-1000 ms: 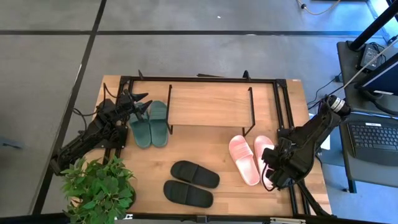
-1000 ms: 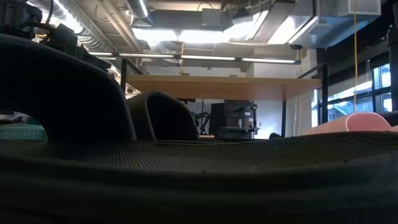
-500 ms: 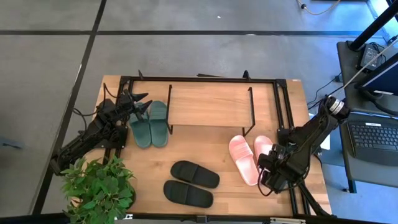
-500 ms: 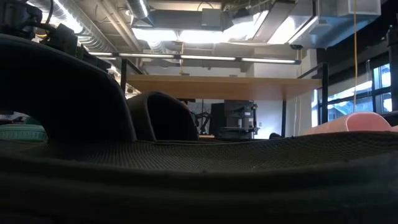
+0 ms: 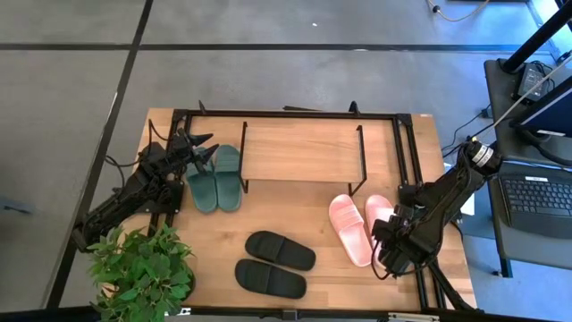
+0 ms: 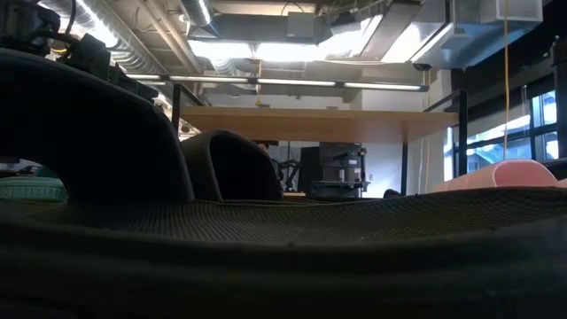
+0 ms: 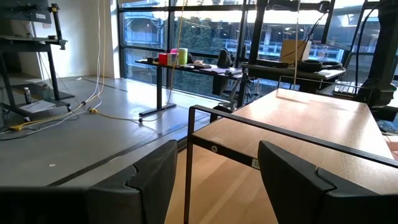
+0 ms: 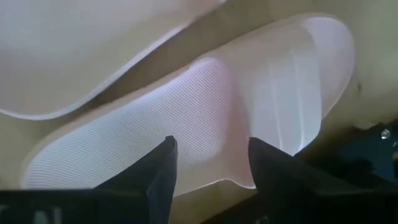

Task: Pick and place slides into the shelf
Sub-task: Put the right pink slide on the shelf

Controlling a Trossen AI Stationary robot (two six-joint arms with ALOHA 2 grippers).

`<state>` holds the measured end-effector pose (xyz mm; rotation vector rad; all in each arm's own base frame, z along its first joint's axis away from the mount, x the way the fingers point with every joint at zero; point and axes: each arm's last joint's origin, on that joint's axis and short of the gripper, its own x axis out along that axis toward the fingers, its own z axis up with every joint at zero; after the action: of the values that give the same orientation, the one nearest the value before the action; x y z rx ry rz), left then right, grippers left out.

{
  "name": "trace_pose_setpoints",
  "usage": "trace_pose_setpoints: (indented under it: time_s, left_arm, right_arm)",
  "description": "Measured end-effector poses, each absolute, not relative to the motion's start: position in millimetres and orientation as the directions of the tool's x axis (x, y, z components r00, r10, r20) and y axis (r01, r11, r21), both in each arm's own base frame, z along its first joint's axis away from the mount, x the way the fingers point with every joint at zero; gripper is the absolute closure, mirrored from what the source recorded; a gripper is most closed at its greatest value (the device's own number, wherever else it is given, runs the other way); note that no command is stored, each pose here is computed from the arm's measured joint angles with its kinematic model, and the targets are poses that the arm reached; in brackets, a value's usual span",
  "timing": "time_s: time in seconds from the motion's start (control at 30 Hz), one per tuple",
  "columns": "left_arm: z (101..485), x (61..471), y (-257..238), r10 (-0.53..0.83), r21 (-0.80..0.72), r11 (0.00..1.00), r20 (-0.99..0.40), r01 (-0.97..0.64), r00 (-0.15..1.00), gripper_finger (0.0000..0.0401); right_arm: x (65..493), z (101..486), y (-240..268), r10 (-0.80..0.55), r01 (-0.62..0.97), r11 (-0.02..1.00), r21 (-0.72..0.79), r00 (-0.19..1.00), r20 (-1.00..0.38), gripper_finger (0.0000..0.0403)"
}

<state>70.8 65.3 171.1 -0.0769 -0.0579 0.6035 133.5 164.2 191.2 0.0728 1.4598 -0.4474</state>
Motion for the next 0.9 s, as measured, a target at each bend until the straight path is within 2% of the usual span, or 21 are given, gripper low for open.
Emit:
trace_pose_setpoints:
  time_s: [0.33, 0.53, 0.7, 0.9]
  left_arm:
    - [171.0, 70.8, 65.3, 0.569, -0.090, 0.820, 0.032, -0.565, 0.822, 0.0185]
    - [171.1, 70.8, 65.3, 0.569, -0.091, 0.821, 0.032, -0.564, 0.822, 0.0185]
    - [171.1, 70.8, 65.3, 0.569, -0.091, 0.820, 0.032, -0.565, 0.822, 0.0185]
    - [171.1, 70.8, 65.3, 0.569, -0.091, 0.820, 0.032, -0.564, 0.822, 0.0185]
  right_arm:
    - [129.8, 192.5, 159.1, -0.304, 0.233, 0.927, -0.293, 0.012, -0.953, 0.0236]
    - [131.2, 193.3, 157.0, -0.357, 0.230, 0.914, -0.333, 0.073, -0.931, 0.0238]
    - [131.2, 192.7, 157.0, -0.359, 0.227, 0.914, -0.335, 0.074, -0.930, 0.0238]
    - [127.5, 173.3, 152.1, -0.392, 0.221, 0.901, -0.374, 0.047, -0.919, 0.0238]
